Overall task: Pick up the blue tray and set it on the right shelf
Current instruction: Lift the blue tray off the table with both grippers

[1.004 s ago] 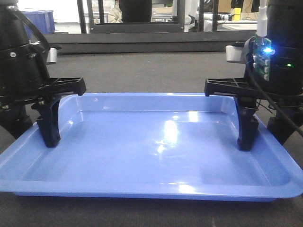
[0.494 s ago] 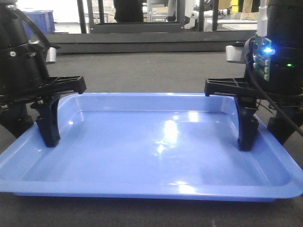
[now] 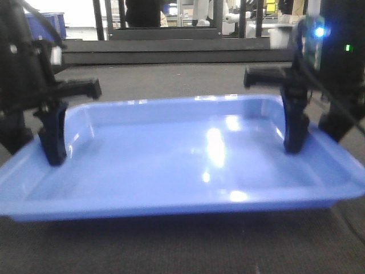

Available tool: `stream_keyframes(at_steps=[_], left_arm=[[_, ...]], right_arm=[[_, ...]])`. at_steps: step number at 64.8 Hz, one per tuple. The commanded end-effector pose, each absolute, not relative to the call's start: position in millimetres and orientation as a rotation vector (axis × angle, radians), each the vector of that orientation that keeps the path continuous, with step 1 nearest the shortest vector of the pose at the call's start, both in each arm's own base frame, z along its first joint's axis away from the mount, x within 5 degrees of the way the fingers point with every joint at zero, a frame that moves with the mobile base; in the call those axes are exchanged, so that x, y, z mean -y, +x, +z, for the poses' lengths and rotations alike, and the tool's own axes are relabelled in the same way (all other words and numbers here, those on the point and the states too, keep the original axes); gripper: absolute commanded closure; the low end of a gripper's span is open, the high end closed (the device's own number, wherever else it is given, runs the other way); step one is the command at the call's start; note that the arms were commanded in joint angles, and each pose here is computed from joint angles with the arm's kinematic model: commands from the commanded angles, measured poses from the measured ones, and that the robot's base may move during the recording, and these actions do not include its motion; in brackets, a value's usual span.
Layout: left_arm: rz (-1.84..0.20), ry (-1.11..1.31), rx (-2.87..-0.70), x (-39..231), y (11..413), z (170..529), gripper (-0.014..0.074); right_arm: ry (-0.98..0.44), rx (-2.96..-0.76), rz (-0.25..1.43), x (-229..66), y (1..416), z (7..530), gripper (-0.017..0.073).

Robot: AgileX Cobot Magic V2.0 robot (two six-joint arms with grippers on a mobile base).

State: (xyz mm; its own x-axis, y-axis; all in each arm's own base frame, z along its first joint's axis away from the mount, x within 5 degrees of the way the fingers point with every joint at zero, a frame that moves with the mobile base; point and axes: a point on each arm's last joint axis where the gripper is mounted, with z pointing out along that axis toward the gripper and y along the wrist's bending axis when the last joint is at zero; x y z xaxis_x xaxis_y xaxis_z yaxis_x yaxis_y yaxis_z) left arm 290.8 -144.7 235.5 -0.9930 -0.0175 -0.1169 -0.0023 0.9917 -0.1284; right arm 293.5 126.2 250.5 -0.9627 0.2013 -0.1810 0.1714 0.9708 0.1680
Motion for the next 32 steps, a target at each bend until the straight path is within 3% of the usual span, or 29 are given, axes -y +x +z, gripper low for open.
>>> stream_keyframes(at_steps=[1, 14, 32], left_arm=[[-0.19, -0.042, -2.917, 140.8, 272.7, 280.7, 0.0575], [-0.266, -0.04, -2.872, 144.8, 230.3, 312.4, 0.0575], [-0.218, -0.075, -2.888, 133.2, 179.4, 306.6, 0.0575]], right_arm=[[0.273, -2.784, 0.234, -121.8, 280.3, 295.7, 0.0347], [0.184, -2.789, 0.207, -136.1, 245.5, 313.0, 0.0347], [0.182, -2.813, 0.24, -143.9, 205.5, 308.9, 0.0347]])
